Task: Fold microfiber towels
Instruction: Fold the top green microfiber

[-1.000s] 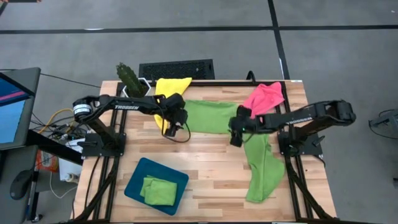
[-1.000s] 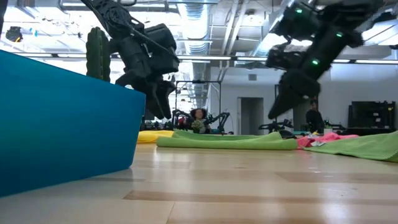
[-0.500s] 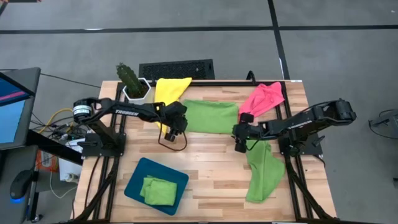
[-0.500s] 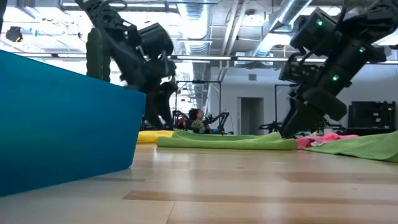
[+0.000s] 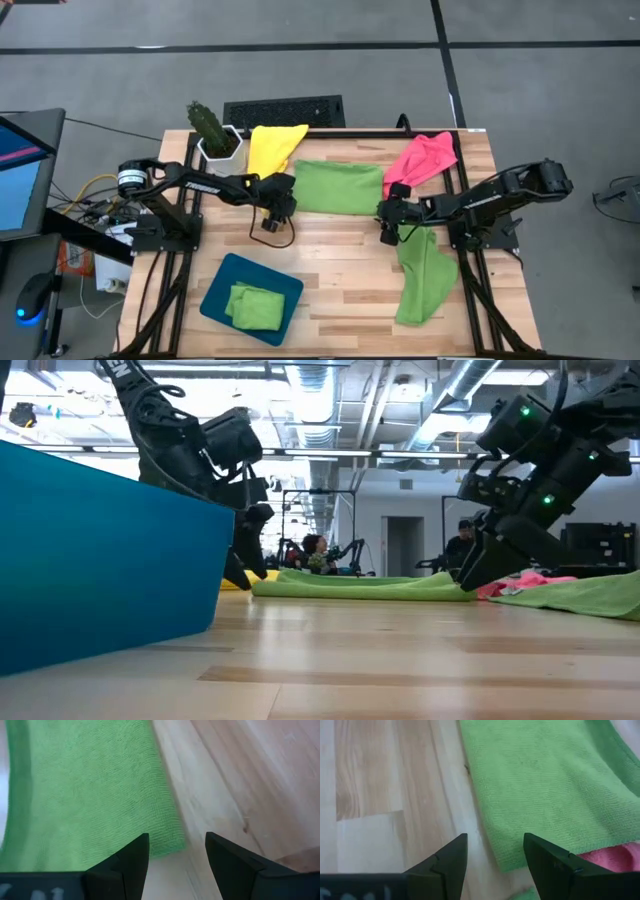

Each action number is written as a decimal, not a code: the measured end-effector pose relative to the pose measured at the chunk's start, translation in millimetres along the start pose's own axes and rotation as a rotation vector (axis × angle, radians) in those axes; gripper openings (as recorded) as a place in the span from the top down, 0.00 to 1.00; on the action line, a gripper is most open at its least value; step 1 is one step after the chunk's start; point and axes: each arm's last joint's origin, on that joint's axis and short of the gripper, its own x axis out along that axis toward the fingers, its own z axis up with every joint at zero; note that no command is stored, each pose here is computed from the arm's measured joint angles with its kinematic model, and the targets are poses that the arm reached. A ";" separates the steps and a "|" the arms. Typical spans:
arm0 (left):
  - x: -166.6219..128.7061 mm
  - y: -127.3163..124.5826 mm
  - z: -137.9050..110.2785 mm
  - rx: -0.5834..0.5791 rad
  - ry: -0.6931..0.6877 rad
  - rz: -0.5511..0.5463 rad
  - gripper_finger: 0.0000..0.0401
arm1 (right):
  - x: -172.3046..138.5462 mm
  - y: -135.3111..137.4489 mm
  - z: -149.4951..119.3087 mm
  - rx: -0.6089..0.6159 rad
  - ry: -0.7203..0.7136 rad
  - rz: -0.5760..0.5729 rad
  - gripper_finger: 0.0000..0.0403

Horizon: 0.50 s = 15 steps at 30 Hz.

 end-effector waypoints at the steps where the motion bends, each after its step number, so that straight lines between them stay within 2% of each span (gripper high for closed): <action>1: 0.3 -0.7 -0.5 0.001 -0.005 0.001 0.53 | 0.0 0.0 -0.2 -0.001 0.002 0.000 0.46; 6: 0.6 0.1 0.0 0.001 -0.013 0.017 0.53 | 0.2 0.3 -0.9 -0.013 0.009 0.005 0.48; 12: 16.8 -0.5 -2.6 0.002 0.021 0.032 0.57 | 0.6 -1.0 -1.4 -0.050 0.016 0.004 0.49; 15: 23.5 0.8 -1.5 -0.037 0.034 0.033 0.60 | 1.1 -1.0 -4.9 -0.055 0.025 0.004 0.51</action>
